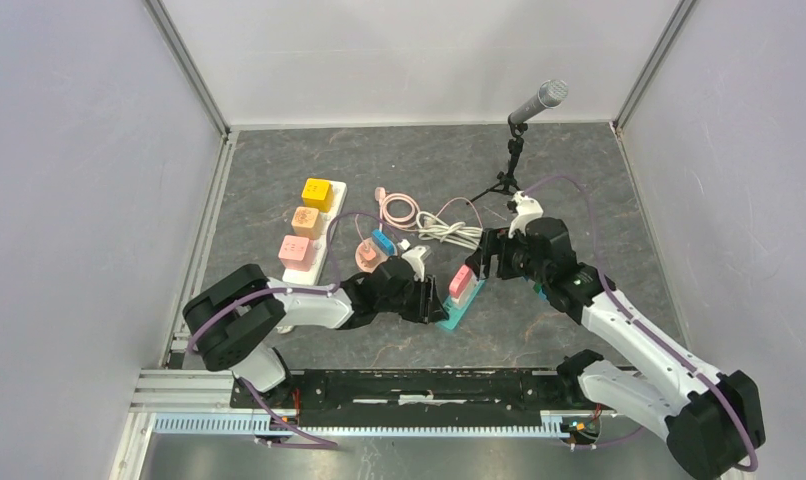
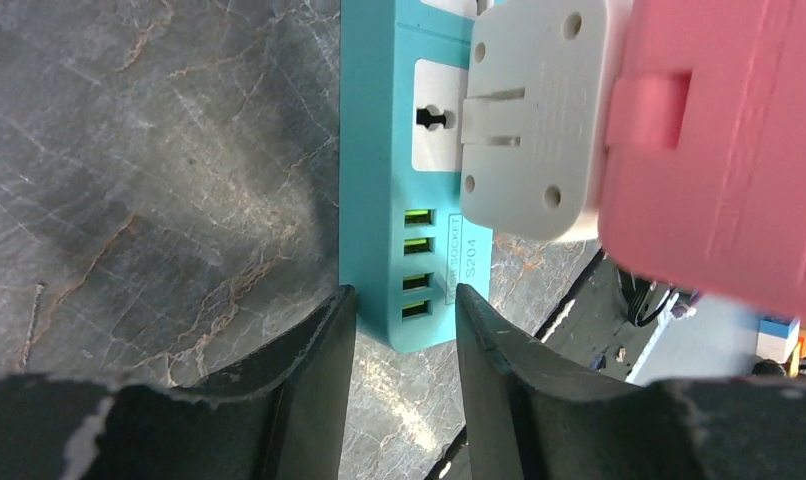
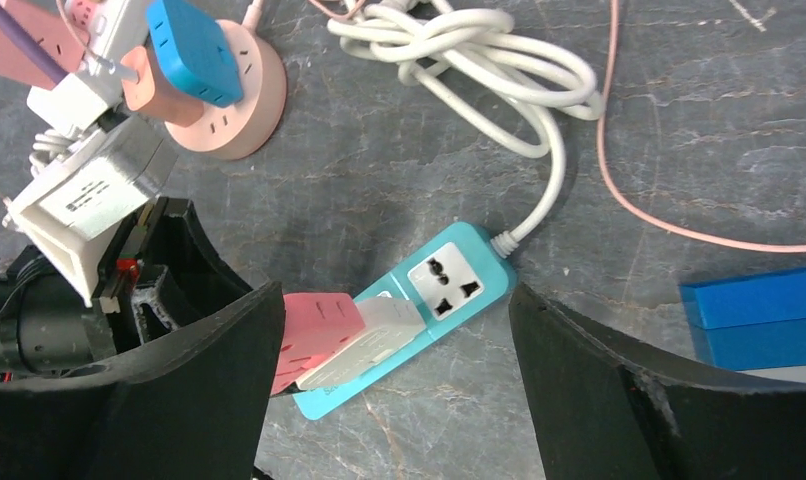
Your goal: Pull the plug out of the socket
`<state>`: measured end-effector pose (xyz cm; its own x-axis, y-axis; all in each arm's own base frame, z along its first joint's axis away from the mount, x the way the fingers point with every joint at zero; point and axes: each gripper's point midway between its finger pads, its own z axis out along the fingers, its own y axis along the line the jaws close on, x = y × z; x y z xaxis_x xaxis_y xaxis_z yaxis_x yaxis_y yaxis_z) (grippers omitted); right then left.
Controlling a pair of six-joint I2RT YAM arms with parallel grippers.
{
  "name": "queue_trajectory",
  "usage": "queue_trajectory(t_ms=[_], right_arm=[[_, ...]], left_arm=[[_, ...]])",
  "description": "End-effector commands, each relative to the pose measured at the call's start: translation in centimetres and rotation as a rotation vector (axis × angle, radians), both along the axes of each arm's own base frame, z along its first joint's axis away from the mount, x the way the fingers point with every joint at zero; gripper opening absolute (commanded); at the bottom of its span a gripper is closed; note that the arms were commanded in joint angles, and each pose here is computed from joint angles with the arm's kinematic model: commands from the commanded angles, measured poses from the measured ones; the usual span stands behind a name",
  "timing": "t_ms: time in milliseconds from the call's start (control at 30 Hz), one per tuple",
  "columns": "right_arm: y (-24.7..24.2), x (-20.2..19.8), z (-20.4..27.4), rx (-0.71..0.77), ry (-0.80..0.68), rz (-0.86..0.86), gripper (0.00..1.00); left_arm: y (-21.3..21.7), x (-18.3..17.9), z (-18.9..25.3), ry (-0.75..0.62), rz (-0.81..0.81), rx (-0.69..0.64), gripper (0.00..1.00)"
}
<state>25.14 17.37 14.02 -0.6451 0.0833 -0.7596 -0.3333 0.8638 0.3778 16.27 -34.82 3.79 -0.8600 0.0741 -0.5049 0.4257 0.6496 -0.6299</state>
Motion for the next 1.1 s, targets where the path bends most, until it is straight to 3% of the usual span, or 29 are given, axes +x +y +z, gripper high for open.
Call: queue_trajectory(t_ms=[0,467,733,1000,1067], right_arm=[[1.2,0.3,1.7,-0.019,-0.039,0.001,0.88],[3.7,-2.8,0.6,-0.158,0.073,-0.091,0.79],[4.9,-5.5,0.0,-0.021,0.15,-0.042,0.5],[4.8,-5.7,-0.5,-0.046,0.171,-0.033,0.37],[4.7,-5.5,-1.1,-0.058,0.173,-0.038,0.3]], left_arm=[[-1.3,1.4,1.6,-0.077,0.003,-0.032,0.48],[-0.4,2.8,0.9,-0.099,0.081,0.025,0.49],[0.1,2.9,1.0,-0.118,0.095,0.036,0.49],[0.3,3.6,2.0,-0.147,0.131,0.028,0.54],[0.5,3.9,2.3,-0.158,0.15,0.029,0.56]])
